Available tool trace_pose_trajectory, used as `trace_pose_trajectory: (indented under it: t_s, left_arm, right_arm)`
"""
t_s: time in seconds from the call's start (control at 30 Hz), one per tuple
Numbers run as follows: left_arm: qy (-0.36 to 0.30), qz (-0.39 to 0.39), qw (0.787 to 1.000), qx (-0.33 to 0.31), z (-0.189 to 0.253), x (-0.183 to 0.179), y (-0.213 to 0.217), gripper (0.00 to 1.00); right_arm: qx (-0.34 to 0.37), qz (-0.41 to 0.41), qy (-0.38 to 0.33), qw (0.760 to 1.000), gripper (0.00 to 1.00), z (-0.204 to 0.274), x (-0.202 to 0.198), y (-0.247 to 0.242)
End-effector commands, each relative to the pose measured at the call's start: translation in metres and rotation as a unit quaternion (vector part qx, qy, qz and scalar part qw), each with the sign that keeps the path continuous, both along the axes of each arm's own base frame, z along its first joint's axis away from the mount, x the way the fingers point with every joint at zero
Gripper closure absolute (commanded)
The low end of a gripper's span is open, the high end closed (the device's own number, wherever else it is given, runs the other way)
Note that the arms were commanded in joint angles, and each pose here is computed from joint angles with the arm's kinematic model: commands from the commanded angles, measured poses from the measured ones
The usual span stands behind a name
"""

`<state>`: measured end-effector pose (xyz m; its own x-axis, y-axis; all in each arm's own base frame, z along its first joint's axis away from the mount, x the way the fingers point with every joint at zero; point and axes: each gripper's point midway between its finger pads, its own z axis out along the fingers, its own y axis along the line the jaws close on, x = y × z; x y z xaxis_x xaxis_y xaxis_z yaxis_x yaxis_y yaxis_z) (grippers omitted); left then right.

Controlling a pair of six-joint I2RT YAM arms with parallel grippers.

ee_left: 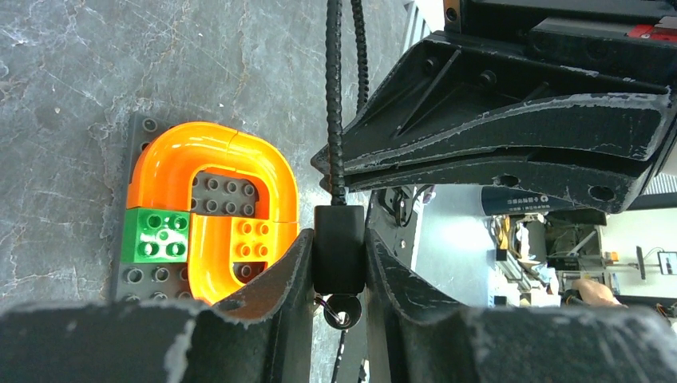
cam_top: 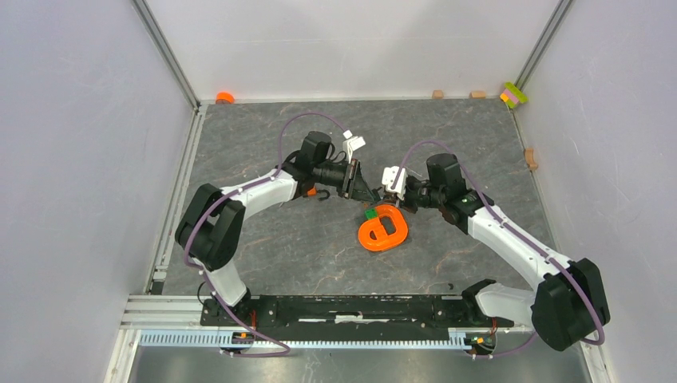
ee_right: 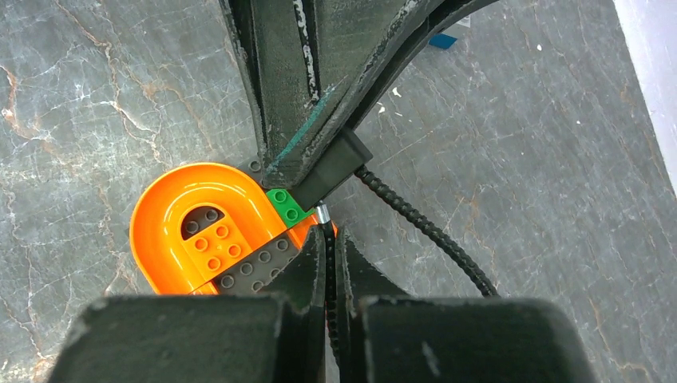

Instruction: Unlock with the key

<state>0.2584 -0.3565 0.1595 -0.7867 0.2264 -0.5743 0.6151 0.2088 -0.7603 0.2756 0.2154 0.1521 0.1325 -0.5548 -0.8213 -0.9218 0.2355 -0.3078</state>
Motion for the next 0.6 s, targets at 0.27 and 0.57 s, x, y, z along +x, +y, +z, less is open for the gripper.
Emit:
trace_pose_trajectory:
  t_s: [0.27,0.57]
  left_arm:
    - [0.029,-0.046,0.998,-0.012,0.018,-0.022,0.013,0.98]
    - [0.07,-0.119,0.99,0.007,0.01,-0.05,0.003,0.98]
  right_arm:
    - [-0.051,-0.091,-0.081,0.991,1.0,0.023,0.049,-0.039]
    - [-0.088,-0.045,-0.133,0.986,1.0,0.026,0.049,-0.034]
